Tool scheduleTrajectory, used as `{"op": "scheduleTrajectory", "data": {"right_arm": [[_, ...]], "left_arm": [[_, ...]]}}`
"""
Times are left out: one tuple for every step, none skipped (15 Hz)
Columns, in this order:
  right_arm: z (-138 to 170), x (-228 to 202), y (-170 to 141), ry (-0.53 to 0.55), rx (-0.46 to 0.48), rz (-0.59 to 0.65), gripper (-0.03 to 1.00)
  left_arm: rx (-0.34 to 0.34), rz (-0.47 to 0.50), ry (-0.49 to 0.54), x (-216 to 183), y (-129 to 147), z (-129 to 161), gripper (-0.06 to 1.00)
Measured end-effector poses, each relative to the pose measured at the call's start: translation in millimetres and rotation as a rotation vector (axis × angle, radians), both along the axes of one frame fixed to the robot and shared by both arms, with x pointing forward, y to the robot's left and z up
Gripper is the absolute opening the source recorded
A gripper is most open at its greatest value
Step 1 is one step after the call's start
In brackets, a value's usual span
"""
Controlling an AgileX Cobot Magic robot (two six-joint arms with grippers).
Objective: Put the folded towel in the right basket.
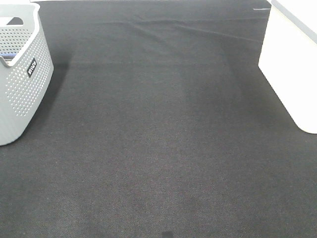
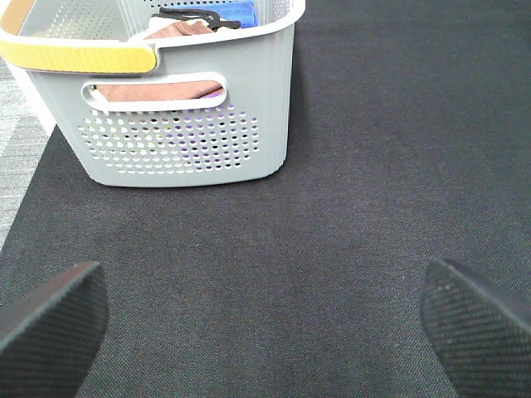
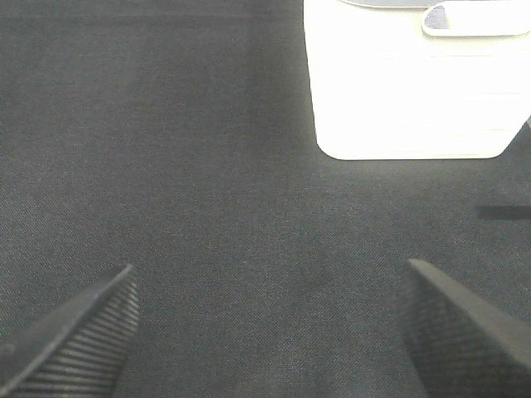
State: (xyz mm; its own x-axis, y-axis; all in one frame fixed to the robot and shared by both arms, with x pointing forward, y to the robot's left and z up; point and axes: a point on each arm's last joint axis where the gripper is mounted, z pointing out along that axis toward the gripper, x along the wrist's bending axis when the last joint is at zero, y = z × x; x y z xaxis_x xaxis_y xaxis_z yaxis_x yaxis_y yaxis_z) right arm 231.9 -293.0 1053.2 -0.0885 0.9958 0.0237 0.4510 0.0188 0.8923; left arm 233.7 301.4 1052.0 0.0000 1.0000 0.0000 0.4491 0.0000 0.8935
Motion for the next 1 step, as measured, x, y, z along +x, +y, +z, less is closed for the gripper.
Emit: {"op": "scheduleTrajectory", "data": {"right_arm": [[0.0, 0.0, 0.0, 0.000, 0.000, 0.000, 0.80]], "left_arm": [[0.000, 0.000, 0.000, 0.0, 0.0, 0.0, 0.97]]}}
